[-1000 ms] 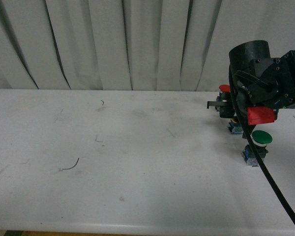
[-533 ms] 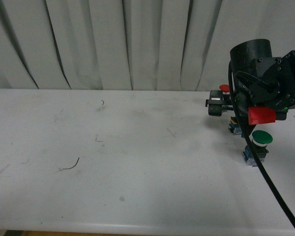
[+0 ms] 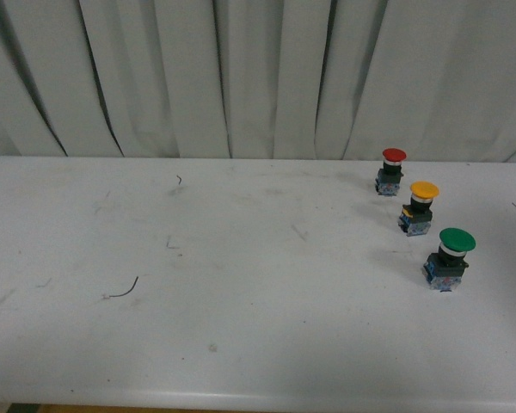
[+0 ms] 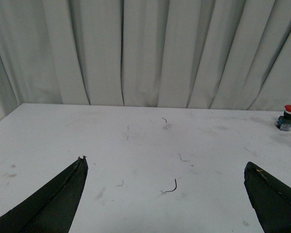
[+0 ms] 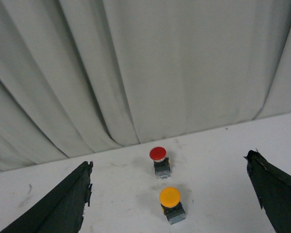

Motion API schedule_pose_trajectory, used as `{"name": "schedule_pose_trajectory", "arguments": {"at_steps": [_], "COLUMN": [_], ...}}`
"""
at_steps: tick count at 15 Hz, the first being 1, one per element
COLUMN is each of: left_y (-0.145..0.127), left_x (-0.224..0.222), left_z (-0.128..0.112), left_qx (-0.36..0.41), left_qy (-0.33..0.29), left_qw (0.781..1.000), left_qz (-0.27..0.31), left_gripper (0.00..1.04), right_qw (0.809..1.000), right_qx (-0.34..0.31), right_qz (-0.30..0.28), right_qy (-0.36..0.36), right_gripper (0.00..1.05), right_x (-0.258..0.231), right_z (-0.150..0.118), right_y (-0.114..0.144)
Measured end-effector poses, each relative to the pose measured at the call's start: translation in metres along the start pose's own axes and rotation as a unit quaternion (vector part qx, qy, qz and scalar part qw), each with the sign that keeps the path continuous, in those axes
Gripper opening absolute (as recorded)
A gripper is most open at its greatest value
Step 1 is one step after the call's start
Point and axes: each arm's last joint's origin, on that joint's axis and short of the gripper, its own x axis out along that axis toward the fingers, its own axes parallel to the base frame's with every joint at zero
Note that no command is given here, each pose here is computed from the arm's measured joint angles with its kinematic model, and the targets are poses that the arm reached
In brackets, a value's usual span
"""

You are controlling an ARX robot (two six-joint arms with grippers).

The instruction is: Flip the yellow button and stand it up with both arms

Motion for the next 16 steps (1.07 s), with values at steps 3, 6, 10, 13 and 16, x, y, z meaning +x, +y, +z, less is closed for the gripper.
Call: {"name": "schedule_pose_trajectory", "arguments": {"at_steps": [3,6,10,13,16], "left_y": [0.0,0.0,0.0,0.0,0.0], "left_x": [0.0,0.0,0.0,0.0,0.0], "left_z": [0.0,0.0,0.0,0.0,0.0], "left_qx": [0.0,0.0,0.0,0.0,0.0], "left_qy": [0.0,0.0,0.0,0.0,0.0], "left_qw": [1.0,1.0,1.0,1.0,1.0], "left_qz": [0.0,0.0,0.0,0.0,0.0], "left_gripper": [0.98,0.98,0.98,0.98,0.98], "right_qw": [0.999,0.996,0.993,0.994,0.994], "right_qx": [-0.032,-0.086,-0.1,-0.101,-0.101], "right_qz": [0.004,-0.006,0.009,0.004,0.004], "right_qy": [-0.023,0.006,-0.066,-0.039,-0.051], "right_gripper": [0.86,0.6,0.07,0.02,0.02], "right_x": [-0.038,-0.108,-0.184,-0.186,-0.191], "right_z": [0.009,-0.006,-0.018,-0.049,-0.058], "right_y": [-0.002,-0.011,-0.03,-0.041,-0.043]}}
